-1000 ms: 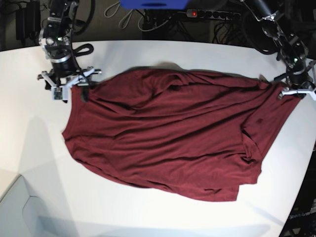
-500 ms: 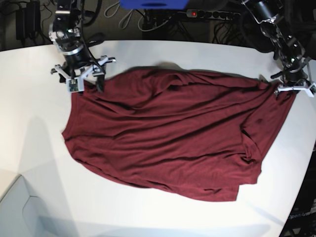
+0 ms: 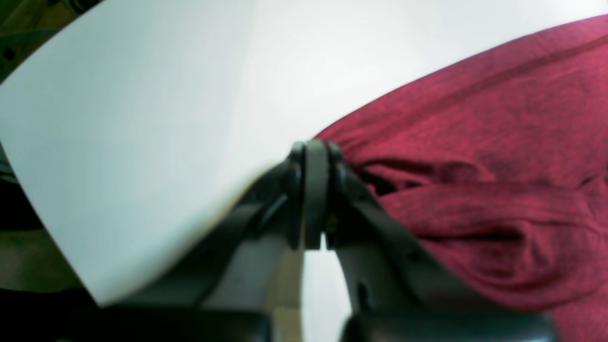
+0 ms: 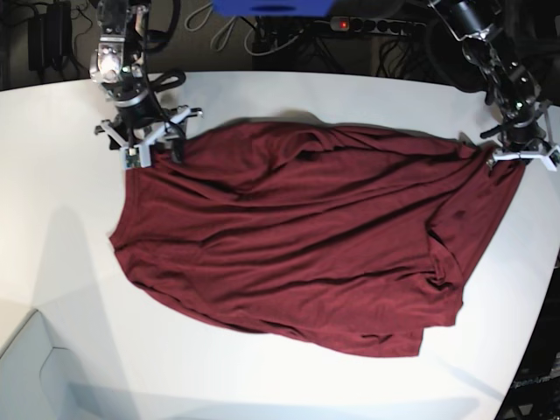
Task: Layout the t-shirt on the table in an organized manner, then fold the t-shirt properly
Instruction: 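Pull the collar edge apart with both grippers to spread the shirt, then release the shirt with the left gripper and move it onto the shirt body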
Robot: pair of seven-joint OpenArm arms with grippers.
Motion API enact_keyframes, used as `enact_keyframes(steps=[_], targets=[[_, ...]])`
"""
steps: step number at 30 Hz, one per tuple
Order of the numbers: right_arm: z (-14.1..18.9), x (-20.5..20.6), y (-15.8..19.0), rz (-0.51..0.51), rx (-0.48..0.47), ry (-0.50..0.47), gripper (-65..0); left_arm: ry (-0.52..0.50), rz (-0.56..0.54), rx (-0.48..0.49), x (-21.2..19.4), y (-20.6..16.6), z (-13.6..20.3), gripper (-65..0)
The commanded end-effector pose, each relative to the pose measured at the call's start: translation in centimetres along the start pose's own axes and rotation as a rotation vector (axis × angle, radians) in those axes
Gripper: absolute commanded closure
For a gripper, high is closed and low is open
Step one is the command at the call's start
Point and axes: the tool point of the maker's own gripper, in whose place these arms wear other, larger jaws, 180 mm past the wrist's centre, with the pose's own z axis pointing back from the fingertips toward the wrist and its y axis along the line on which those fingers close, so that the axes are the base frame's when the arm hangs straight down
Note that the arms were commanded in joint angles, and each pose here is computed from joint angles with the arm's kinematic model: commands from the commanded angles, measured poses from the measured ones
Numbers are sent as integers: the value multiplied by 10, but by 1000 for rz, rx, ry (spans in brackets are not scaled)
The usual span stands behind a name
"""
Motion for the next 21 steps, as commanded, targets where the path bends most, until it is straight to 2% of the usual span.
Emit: enact_keyframes(steps=[1, 3, 5, 7, 11, 17, 21], targets=[[1, 6, -6, 9, -9, -16, -299, -59, -5, 3, 21, 2, 0, 0], [3, 6, -16, 21, -27, -15, -206, -65, -11, 6, 24, 5, -1, 0], [7, 7, -35, 3, -76, -20, -90, -70, -10, 6, 27, 5, -2, 0], [9, 11, -53, -11, -122, -30, 0, -72, -8, 5, 28, 4, -2, 0], [13, 12, -84, -41, -203, -35, 0, -74, -8, 5, 29, 4, -2, 0], [22, 23, -105, -19, -248, -63, 0, -99, 7, -6, 41, -4, -4, 0], [23, 29, -114, 3, -258, -71, 0, -101, 114, -4, 42, 5, -4, 0]])
